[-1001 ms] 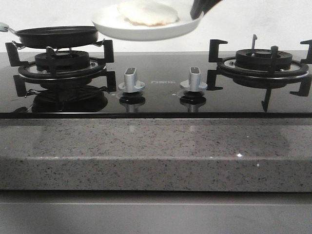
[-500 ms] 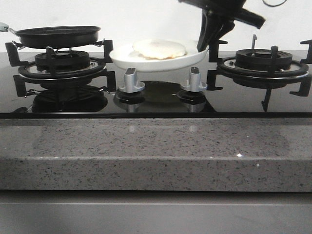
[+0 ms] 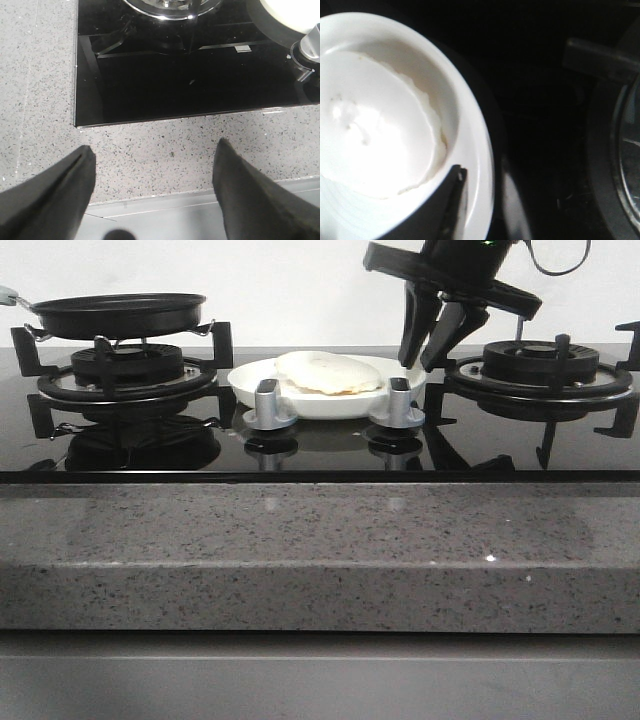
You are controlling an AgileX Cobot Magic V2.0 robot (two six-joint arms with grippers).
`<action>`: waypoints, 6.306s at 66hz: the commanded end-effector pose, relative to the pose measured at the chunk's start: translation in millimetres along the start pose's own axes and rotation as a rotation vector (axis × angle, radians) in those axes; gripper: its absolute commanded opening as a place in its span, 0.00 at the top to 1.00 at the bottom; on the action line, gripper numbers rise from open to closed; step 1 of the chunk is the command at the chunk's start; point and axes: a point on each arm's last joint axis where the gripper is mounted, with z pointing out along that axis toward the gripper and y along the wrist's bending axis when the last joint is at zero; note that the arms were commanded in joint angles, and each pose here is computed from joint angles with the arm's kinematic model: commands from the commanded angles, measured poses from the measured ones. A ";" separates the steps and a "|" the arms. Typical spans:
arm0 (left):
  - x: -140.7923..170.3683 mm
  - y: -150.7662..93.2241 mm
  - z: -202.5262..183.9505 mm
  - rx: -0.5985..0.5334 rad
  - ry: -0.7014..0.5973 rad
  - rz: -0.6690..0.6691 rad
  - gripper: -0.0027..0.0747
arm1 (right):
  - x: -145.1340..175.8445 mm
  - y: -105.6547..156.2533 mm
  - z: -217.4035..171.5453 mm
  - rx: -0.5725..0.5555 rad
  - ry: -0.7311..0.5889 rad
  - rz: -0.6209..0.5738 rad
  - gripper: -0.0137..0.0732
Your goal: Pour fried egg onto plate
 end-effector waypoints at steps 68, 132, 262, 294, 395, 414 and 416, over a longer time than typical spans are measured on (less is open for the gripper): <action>-10.3 -1.0 -6.2 0.002 -0.084 -0.008 0.33 | 122.1 34.1 -233.4 -0.043 -0.475 -0.271 0.49; -12.1 -0.7 -6.4 -0.002 -0.104 -0.009 0.33 | 332.3 -24.1 -218.5 0.004 -0.483 -0.282 0.49; 88.7 0.8 14.2 -0.087 -0.639 -0.073 0.99 | 347.4 -30.2 -207.6 0.007 -0.437 -0.279 0.92; 136.1 8.0 50.1 -0.112 -0.775 -0.180 0.99 | 347.4 -30.2 -207.6 0.007 -0.437 -0.279 0.92; 146.5 6.4 58.2 -0.082 -0.838 -0.133 0.99 | 347.7 -30.3 -207.2 0.008 -0.431 -0.279 0.92; 146.5 6.4 58.2 -0.082 -0.838 -0.133 0.99 | 347.7 -30.3 -207.2 0.008 -0.431 -0.279 0.92; 146.5 6.4 58.2 -0.082 -0.838 -0.133 0.99 | 347.7 -30.3 -207.2 0.008 -0.431 -0.279 0.92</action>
